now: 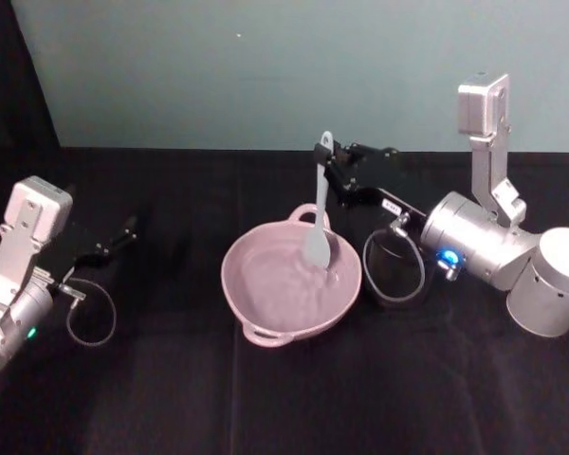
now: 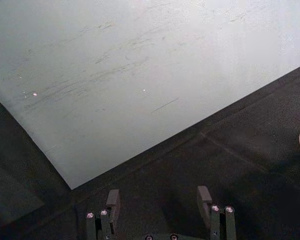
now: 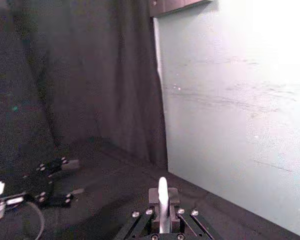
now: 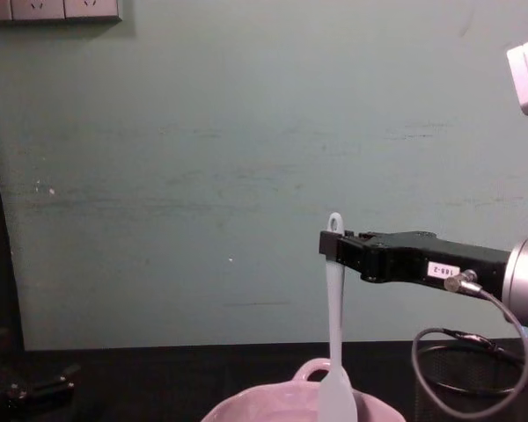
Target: Use the one hand to pick up the spoon and stir the clear water in the bowl.
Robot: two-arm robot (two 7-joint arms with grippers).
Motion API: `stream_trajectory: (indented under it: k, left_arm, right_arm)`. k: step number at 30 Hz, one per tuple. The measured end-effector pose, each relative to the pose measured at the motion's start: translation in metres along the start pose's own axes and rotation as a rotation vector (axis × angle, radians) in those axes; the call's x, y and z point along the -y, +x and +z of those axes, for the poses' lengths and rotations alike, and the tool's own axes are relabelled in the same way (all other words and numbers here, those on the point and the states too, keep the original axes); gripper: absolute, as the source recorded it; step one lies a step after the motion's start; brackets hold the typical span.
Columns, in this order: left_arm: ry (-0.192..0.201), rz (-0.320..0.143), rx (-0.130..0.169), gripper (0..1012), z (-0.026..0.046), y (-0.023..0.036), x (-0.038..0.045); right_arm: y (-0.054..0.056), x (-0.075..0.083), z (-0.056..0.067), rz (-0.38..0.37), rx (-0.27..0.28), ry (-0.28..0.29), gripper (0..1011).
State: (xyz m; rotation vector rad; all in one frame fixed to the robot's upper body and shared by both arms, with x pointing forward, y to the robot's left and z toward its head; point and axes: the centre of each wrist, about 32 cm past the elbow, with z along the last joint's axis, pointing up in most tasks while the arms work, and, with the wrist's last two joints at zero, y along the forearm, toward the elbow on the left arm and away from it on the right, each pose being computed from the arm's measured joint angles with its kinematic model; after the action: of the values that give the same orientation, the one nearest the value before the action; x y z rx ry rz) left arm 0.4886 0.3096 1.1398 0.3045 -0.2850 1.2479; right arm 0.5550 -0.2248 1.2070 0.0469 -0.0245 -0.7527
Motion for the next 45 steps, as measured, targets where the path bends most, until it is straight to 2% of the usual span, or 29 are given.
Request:
stream_trajectory:
  k: [10,11,14,15,17,21,27,31,35,41,45]
  left_arm:
    - [0.000,0.000,0.000,1011,0.0000,0.0000,0.0000]
    - [0.000,0.000,0.000,1011,0.0000,0.0000,0.0000]
    - [0.000,0.000,0.000,1011,0.0000,0.0000,0.0000]
    - [0.000,0.000,0.000,1011,0.0000,0.0000,0.0000]
    - [0.000,0.000,0.000,1011,0.0000,0.0000,0.0000]
    - [0.000,0.000,0.000,1011,0.0000,0.0000,0.0000]
    - [0.000,0.000,0.000,1011,0.0000,0.0000,0.0000]
    - [0.000,0.000,0.000,1011,0.0000,0.0000,0.0000]
    - [0.000,0.000,0.000,1011,0.0000,0.0000,0.0000]
    - [0.000,0.000,0.000,1011,0.0000,0.0000,0.0000]
    - [0.000,0.000,0.000,1011,0.0000,0.0000,0.0000]
  right_arm:
    - [-0.026,0.000,0.000,0.075,0.020,-0.014,110]
    - [-0.030,-0.002,-0.001,0.090,0.014,-0.013,110]
    - [-0.034,-0.005,-0.002,0.105,0.008,-0.012,110]
    - [-0.041,-0.009,-0.004,0.128,-0.002,-0.009,110]
    - [-0.046,-0.014,-0.004,0.148,-0.013,-0.002,110]
    - [-0.049,-0.022,-0.004,0.165,-0.020,0.005,110]
    - [-0.042,-0.035,-0.004,0.155,-0.028,0.017,110]
    - [-0.034,-0.038,-0.006,0.132,-0.032,0.021,110]
    - [-0.021,-0.040,-0.010,0.091,-0.044,0.026,110]
    - [-0.003,-0.032,-0.014,0.008,-0.055,0.031,110]
    - [0.005,-0.022,-0.013,-0.029,-0.049,0.035,110]
